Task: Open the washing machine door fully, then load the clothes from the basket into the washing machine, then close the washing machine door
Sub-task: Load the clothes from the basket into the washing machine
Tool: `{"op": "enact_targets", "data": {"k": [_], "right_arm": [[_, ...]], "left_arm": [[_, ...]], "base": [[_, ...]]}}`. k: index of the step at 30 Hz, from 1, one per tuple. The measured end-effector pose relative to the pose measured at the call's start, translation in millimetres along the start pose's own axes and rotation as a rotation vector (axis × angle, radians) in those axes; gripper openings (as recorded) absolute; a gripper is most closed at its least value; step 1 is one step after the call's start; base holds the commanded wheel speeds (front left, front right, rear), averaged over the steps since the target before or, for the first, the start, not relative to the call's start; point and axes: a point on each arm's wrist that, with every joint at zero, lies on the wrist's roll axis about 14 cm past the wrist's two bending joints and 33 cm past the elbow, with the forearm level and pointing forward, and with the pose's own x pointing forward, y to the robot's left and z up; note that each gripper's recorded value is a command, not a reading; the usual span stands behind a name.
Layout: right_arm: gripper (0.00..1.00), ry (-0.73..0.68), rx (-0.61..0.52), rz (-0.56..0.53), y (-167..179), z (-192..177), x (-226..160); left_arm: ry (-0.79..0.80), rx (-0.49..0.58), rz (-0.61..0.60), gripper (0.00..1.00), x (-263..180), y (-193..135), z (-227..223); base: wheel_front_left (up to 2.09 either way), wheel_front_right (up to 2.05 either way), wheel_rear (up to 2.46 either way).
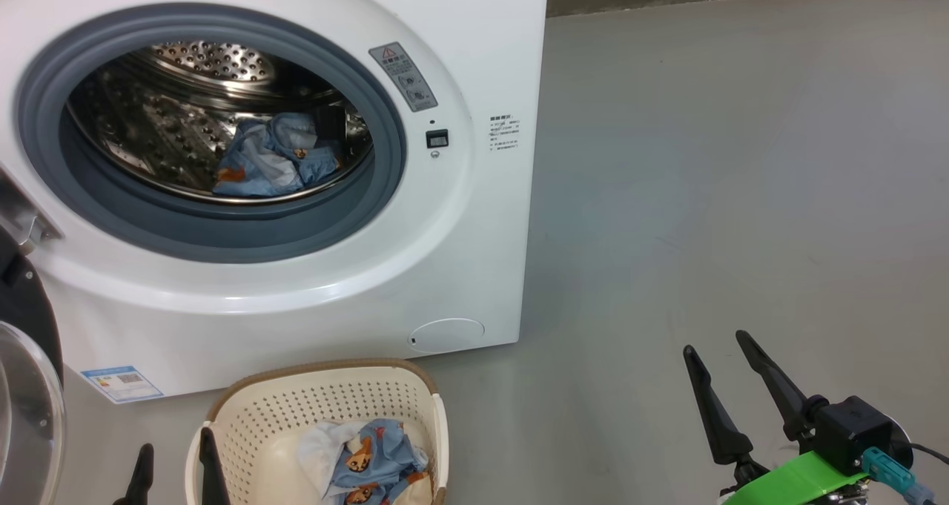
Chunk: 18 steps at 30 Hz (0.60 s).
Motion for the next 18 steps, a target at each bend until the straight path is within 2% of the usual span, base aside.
{"op": "enact_targets", "data": {"k": [18], "right_arm": [[1.00, 0.022, 0.003, -0.004, -1.8, -7.1, 0.2]], "left_arm": [[0.023, -0.006, -0.006, 1.00, -6.1, -4.0, -6.9]], "base": [[0.00, 0.00, 0.00]]}}
